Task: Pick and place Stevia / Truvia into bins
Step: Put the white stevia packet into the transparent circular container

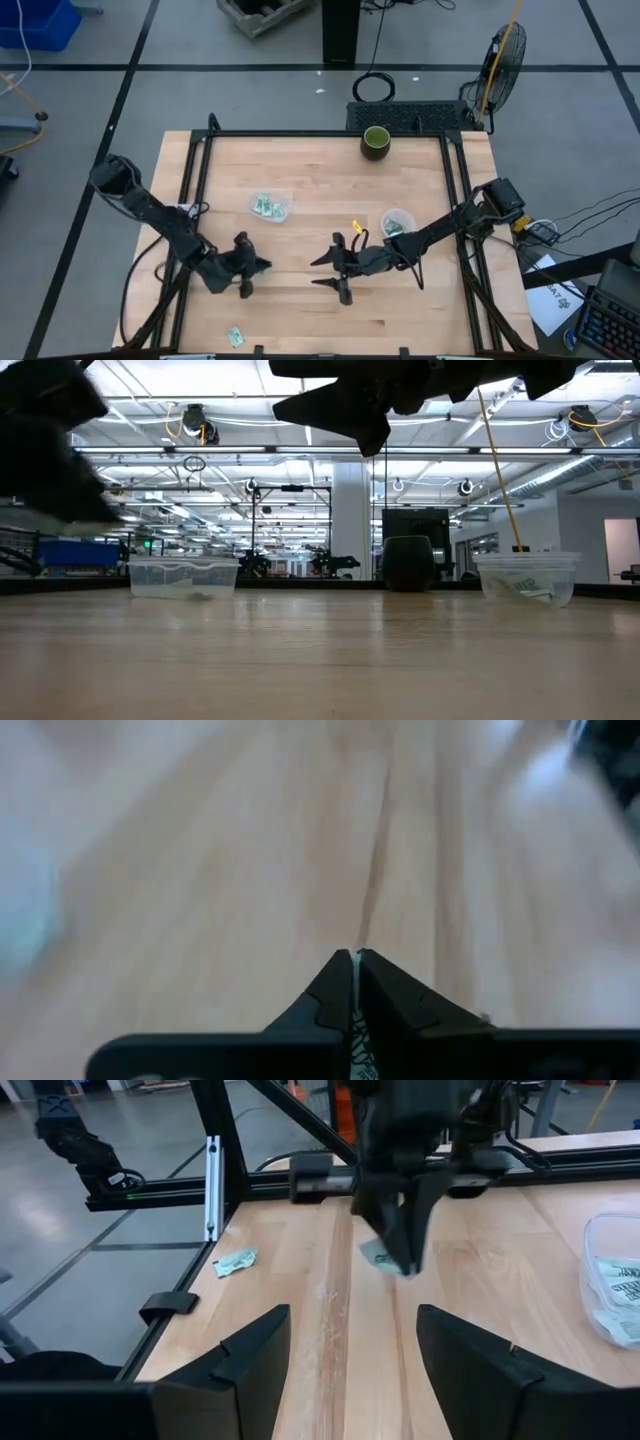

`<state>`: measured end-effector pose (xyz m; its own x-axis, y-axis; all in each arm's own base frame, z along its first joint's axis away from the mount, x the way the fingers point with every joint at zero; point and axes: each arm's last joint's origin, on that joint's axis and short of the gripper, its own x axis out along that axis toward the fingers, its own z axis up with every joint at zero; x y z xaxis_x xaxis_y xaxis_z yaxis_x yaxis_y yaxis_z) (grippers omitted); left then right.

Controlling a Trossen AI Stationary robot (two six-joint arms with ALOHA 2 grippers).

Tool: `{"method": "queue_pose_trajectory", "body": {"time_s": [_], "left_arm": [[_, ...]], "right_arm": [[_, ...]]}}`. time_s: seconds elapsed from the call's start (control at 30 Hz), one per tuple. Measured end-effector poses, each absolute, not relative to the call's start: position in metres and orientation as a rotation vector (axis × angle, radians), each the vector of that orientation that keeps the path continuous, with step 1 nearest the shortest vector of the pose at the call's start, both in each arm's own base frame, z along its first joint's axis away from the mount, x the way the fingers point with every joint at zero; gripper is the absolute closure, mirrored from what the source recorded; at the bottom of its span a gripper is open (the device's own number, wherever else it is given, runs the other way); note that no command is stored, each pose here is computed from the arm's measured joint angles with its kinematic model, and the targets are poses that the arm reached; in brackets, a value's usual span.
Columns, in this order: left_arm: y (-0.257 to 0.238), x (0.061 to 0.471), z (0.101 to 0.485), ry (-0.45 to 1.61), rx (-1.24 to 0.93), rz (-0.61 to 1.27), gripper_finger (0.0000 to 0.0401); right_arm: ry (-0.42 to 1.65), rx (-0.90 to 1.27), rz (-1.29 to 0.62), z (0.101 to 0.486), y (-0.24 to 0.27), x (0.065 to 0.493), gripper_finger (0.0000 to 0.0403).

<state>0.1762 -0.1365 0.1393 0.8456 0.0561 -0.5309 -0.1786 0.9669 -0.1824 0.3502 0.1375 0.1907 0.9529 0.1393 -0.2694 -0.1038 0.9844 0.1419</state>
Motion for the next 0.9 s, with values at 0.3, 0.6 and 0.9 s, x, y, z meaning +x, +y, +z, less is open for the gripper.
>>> {"method": "queue_pose_trajectory", "body": {"time_s": [0.3, 0.6, 0.9], "left_arm": [[-0.117, 0.213, 0.174, 0.229, -0.099, 0.105, 0.0387], [-0.093, 0.228, 0.187, 0.129, 0.002, 0.163, 0.0377], [-0.086, 0.232, 0.192, 0.086, 0.032, 0.172, 0.0381]], "right_arm": [[0.265, 0.163, 0.086, 0.192, 0.136, 0.351, 0.0193], [0.222, 0.343, -0.087, 0.191, 0.105, 0.363, 0.0193], [0.133, 0.398, -0.069, 0.194, 0.089, 0.372, 0.0193]]}}
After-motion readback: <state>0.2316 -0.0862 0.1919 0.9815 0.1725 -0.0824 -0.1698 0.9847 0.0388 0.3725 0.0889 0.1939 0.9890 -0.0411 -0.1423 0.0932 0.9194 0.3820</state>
